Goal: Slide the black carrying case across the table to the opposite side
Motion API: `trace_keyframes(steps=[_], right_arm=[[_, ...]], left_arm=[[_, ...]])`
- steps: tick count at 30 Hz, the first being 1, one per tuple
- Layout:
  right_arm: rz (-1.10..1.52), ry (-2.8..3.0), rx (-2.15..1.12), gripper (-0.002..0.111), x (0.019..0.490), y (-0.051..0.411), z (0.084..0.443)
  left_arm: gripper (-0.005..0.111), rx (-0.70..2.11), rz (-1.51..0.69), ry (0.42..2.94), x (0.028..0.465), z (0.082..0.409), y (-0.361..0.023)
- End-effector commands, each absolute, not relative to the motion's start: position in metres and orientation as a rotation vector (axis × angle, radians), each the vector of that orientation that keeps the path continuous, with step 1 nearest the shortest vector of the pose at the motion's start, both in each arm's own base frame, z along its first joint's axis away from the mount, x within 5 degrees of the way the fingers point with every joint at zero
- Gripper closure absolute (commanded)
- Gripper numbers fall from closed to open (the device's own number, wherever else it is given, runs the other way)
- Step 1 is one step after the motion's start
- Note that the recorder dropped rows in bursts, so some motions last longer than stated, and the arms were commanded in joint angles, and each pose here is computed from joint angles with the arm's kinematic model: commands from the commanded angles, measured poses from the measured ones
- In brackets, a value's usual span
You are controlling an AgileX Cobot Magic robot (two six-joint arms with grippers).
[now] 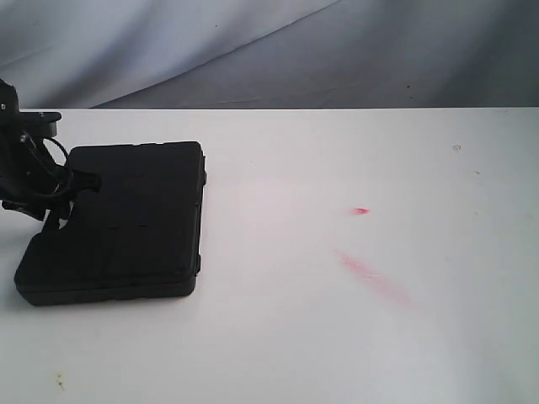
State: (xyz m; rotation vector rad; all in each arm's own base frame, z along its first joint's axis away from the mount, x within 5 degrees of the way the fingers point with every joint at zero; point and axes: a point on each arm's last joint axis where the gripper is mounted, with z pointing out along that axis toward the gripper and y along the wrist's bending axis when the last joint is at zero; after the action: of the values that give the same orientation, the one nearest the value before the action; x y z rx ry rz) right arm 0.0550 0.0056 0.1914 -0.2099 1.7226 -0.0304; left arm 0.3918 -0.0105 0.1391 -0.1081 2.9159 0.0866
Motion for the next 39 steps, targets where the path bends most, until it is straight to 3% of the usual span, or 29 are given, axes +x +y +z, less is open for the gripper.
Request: trace_keyframes(steps=[1, 11, 13, 15, 18, 23, 27, 30, 39], right_arm=[[-0.036, 1.723, -0.204, 0.108, 0.055, 0.005, 0.19], [-0.036, 1.723, -0.204, 0.108, 0.055, 0.005, 0.19], [-0.036, 1.723, -0.204, 0.108, 0.055, 0.005, 0.19], [-0.036, 1.723, -0.204, 0.108, 0.055, 0.005, 0.19], [-0.036, 1.723, -0.204, 0.108, 0.055, 0.005, 0.19], [-0.036, 1.723, -0.204, 0.108, 0.055, 0.005, 0.19], [-0.036, 1.723, -0.204, 0.108, 0.055, 0.005, 0.19], [-0.036, 1.723, -0.204, 0.108, 0.055, 0.005, 0.19], [-0.036, 1.723, -0.204, 0.108, 0.055, 0.005, 0.19]], left_arm=[[0.071, -0.101, 0.077, 2.841, 0.394, 0.158, -0.011], [0.071, -0.072, 0.062, 2.669, 0.382, 0.225, -0.011], [0.071, -0.045, 0.056, 2.623, 0.372, 0.251, -0.011], [0.079, -0.026, 0.063, 2.581, 0.354, 0.281, -0.01], [0.103, -0.031, 0.037, 2.385, 0.316, 0.338, -0.008], [0.107, 0.032, 0.007, 2.06, 0.232, 0.394, -0.008], [0.107, 0.03, -0.003, 1.871, 0.167, 0.402, -0.005], [0.107, 0.015, -0.036, 1.802, 0.116, 0.384, -0.004], [0.107, 0.028, -0.038, 1.686, 0.048, 0.326, -0.002]])
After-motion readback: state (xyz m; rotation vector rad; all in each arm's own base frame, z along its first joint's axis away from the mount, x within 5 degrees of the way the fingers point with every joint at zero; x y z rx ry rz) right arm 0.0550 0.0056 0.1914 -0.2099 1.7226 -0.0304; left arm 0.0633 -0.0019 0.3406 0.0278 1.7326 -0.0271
